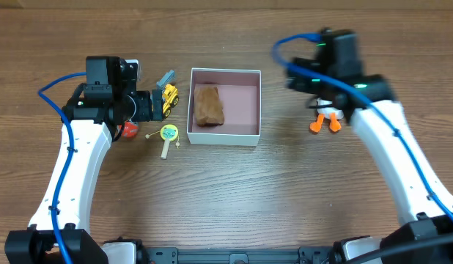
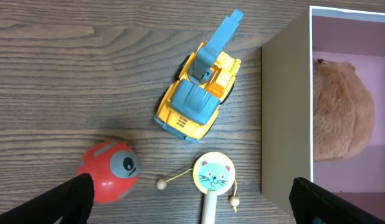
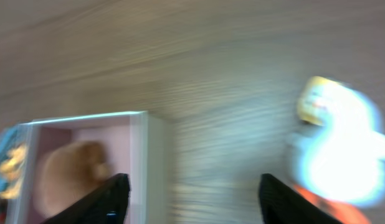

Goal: Pack container
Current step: 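Move right gripper back and grasp the white plush duck, then place the white duck into the box beside the bear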

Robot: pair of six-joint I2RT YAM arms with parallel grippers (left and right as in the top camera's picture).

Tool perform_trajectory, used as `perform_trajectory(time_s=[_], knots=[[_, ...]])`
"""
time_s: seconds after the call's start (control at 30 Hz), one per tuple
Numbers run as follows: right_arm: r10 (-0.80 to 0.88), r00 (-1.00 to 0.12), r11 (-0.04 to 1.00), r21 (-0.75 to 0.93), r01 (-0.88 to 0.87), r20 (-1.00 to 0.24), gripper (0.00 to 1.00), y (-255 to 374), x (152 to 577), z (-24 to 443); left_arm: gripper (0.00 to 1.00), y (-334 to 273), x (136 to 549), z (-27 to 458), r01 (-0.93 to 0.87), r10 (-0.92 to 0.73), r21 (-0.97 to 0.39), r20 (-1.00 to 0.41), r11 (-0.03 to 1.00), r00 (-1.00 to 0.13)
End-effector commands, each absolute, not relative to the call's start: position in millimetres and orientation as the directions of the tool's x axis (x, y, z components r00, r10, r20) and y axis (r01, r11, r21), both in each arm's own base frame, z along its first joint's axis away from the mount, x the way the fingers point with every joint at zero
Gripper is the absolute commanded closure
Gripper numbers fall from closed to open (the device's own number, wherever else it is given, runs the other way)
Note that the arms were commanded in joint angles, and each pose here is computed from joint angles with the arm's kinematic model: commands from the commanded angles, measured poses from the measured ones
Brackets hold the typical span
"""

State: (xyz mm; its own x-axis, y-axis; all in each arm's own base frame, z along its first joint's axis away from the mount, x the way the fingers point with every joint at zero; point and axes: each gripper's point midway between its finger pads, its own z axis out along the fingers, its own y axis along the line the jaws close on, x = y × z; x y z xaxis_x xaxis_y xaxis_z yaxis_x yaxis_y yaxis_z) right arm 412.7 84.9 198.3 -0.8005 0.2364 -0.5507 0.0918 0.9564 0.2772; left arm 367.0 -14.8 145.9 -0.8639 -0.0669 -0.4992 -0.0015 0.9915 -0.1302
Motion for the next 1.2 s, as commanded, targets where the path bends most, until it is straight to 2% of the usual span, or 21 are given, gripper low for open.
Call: perform_trajectory(time_s=[0.0, 0.1, 0.23, 0.33, 0.43, 0.5, 0.57, 0.7, 0.77, 0.8, 0.97, 1.0, 1.17], knots=[[0.366, -0.808, 0.929, 0.237, 0.285, -0.461, 0.22, 13, 412, 170, 0.00, -13, 374, 155, -0.021, -0.097, -0.150, -0.518, 0.988, -0.850], [0.444, -0.801, 0.896, 0.221, 0.385, -0.403, 0.15, -28, 415, 142, 0.00, -13, 374, 155, -0.020, -0.097, -0.151, -0.517, 0.988, -0.850], [0.439, -0.845, 0.896, 0.220, 0.386, -0.305, 0.07, -29, 419, 98, 0.00, -13, 373, 155, -0.021, -0.097, -0.151, -0.517, 0.988, -0.851], [0.438, -0.867, 0.896, 0.201, 0.397, -0.239, 0.07, -26, 419, 66, 0.00, -13, 372, 154, -0.022, -0.097, -0.151, -0.512, 0.988, -0.853], [0.438, -0.882, 0.889, 0.231, 0.396, -0.173, 0.23, -17, 418, 43, 0.00, -13, 371, 153, -0.038, -0.115, -0.161, -0.503, 0.986, -0.857], [0.439, -0.885, 0.888, 0.228, 0.400, -0.155, 0.50, -16, 415, 39, 0.00, -13, 371, 153, -0.038, -0.115, -0.161, -0.504, 0.986, -0.856], [0.439, -0.885, 0.888, 0.226, 0.401, -0.153, 0.62, -16, 413, 41, 0.00, -13, 371, 153, -0.038, -0.115, -0.161, -0.504, 0.986, -0.856], [0.459, -0.872, 0.878, 0.239, 0.416, -0.170, 0.70, -14, 409, 65, 0.00, -13, 371, 153, -0.048, -0.127, -0.167, -0.503, 0.985, -0.855], [0.446, -0.869, 0.885, 0.253, 0.391, -0.213, 0.92, -8, 409, 92, 0.00, -13, 371, 153, -0.076, -0.159, -0.183, -0.497, 0.980, -0.853], [0.436, -0.869, 0.889, 0.260, 0.377, -0.232, 0.96, -4, 408, 104, 0.00, -13, 371, 153, -0.084, -0.168, -0.187, -0.495, 0.979, -0.852], [0.326, -0.868, 0.927, 0.306, 0.216, -0.374, 0.96, 47, 397, 181, 0.00, -13, 371, 153, -0.083, -0.167, -0.187, -0.495, 0.979, -0.853], [0.291, -0.872, 0.929, 0.336, 0.158, -0.394, 0.96, 82, 383, 201, 0.00, -13, 371, 153, -0.083, -0.167, -0.187, -0.495, 0.979, -0.853], [0.167, -0.925, 0.928, 0.372, 0.030, -0.342, 0.96, 158, 353, 198, 0.00, -13, 371, 153, -0.083, -0.167, -0.187, -0.495, 0.979, -0.853]])
